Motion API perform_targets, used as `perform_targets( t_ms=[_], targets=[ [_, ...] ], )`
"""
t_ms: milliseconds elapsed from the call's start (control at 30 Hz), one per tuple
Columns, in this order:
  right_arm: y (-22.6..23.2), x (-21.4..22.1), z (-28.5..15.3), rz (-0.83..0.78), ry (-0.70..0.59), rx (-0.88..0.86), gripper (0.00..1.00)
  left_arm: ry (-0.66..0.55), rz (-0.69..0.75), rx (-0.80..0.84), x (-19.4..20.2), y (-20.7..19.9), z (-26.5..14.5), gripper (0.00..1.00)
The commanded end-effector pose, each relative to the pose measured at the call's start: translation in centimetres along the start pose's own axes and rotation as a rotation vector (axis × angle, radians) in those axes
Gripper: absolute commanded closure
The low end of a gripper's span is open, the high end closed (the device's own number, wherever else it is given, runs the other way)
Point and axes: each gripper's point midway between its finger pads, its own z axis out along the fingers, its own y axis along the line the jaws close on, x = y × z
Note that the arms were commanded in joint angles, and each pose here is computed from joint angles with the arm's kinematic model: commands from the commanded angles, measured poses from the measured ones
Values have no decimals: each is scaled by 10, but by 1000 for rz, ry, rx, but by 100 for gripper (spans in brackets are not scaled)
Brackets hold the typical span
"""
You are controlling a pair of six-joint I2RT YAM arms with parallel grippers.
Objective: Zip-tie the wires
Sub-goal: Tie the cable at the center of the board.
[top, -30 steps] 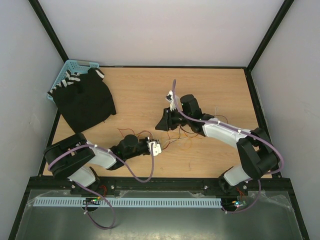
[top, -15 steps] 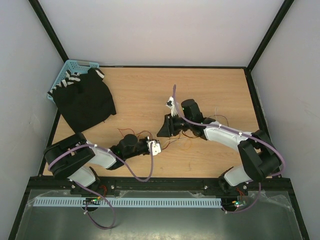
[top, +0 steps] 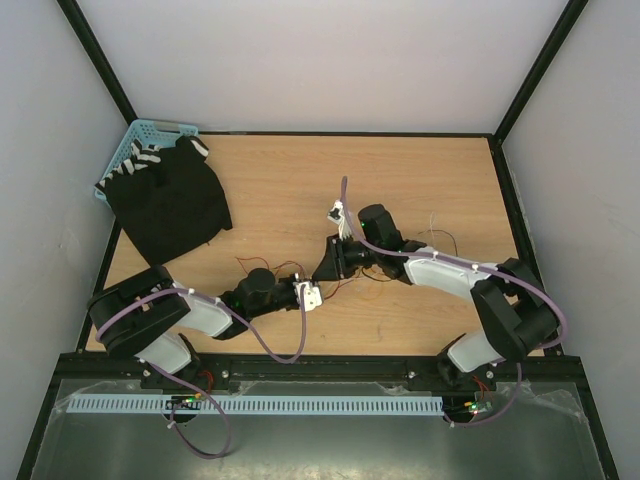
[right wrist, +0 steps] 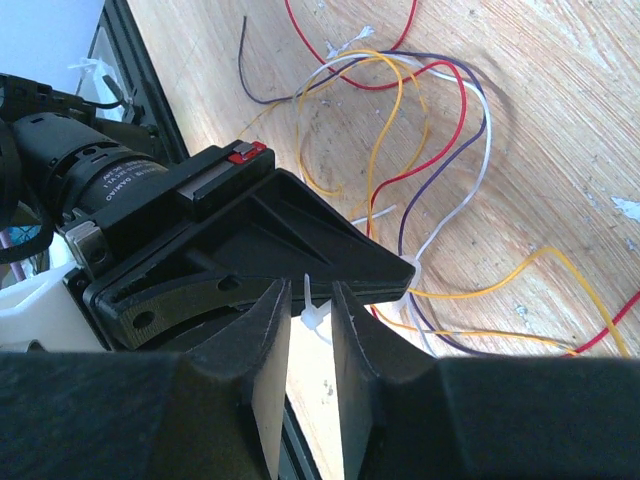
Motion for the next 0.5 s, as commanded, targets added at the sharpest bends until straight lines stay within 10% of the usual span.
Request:
perform_targets(
  t_ms=[0,467],
  targets=[
    [5,1,6,-2,-2,-32,69,-40,-6,-15,-10,6,1,100],
    [5,-4,7,-19,1,-21,100,-41,-7,-20,-10,6,0,100]
  ],
)
